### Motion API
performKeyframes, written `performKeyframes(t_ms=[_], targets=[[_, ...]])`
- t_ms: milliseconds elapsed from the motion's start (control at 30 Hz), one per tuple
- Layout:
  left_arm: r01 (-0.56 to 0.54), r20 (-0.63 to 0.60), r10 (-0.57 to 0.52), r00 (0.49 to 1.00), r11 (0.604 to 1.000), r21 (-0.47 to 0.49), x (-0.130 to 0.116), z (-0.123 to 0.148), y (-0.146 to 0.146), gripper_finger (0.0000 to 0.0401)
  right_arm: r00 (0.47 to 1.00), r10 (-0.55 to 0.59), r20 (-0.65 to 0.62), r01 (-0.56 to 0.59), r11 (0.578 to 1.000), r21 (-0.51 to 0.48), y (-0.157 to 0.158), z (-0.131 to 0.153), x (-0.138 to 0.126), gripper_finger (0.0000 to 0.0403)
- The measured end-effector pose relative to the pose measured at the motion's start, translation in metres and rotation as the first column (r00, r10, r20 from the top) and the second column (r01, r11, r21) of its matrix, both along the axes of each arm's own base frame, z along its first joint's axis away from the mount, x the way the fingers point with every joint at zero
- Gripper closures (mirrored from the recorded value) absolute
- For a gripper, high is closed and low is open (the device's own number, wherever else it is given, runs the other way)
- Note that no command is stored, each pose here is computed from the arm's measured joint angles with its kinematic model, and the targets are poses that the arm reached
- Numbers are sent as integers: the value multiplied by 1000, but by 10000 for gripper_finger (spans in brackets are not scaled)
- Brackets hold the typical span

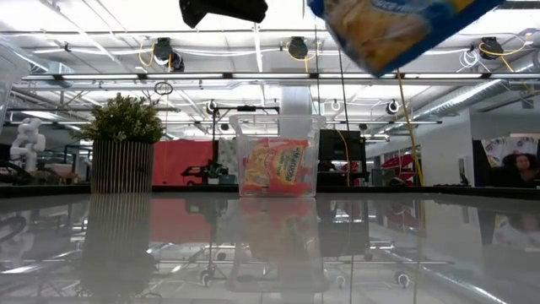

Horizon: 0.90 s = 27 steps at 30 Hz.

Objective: Sort Maruchan noodles
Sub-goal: Put the blue noodle pack into the bottom right transparent bin

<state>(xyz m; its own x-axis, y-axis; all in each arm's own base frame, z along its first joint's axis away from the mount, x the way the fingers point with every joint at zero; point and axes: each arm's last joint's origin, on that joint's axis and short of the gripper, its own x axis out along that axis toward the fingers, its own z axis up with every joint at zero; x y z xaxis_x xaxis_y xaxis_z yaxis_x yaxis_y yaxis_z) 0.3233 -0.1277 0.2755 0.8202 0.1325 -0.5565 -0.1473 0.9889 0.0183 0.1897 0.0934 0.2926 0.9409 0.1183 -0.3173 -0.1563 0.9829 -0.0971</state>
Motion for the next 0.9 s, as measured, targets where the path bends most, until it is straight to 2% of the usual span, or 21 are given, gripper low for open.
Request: performKeyframes(t_ms=[133,367,767,900], targets=[[24,-54,-23,998,1000,12,-3,-4,0,336,994,-107,33,105,992,70,0,5,-4,403],[23,-124,-19,992,999,37,-8,-8,3,336,998,-53,23,50,994,95,9,9,-15,403],[11,-136,-9,991,1000,16,-9,-9,2,336,975,-42,-220,98,963,251,8,58,-54,403],[18,-137,-16,990,1000,8,-10,-10,1,336,964,-22,-266,106,946,305,9,71,-66,403]])
